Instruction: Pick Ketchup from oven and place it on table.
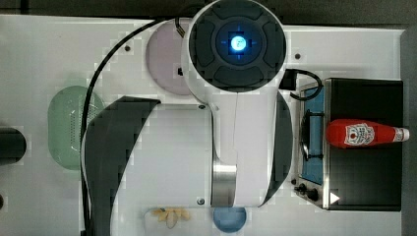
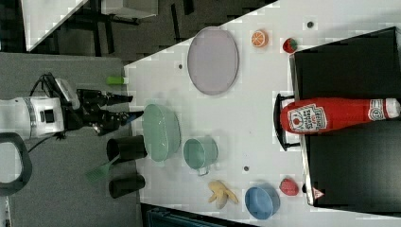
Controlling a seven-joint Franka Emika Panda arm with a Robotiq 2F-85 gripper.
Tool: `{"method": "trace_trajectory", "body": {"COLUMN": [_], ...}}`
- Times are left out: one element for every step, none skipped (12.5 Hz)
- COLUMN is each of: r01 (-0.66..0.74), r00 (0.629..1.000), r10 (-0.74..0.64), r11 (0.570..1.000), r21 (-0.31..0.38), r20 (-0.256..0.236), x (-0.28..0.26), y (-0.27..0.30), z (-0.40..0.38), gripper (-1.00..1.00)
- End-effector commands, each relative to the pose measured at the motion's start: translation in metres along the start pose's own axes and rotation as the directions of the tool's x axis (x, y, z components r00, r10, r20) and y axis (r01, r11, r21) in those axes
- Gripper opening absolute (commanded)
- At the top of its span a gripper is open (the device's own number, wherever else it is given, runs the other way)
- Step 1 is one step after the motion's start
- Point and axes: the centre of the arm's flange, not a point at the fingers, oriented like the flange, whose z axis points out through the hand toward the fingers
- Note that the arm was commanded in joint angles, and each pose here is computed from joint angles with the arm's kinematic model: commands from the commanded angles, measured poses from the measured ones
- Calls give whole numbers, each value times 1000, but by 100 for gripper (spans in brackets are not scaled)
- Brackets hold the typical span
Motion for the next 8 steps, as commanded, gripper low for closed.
{"method": "trace_trajectory", "body": {"r01": [-99,-99,-101,-108,-122,-144,-173,-209], "r00": [995,995,994,994,992,989,984,978], "r10": [100,100,101,109,122,144,173,209], "r11": [995,995,995,994,992,990,985,978], "r21": [-17,-17,-17,-15,-14,-9,-4,3], "r20": [27,27,28,27,27,26,27,27], "x": [-48,-48,-47,-45,-39,-30,-17,-2], "y": [109,109,110,112,116,123,132,142], "z": [-62,-62,-62,-62,-61,-60,-56,-51], "gripper": [60,82,99,100,100,100,100,100]}}
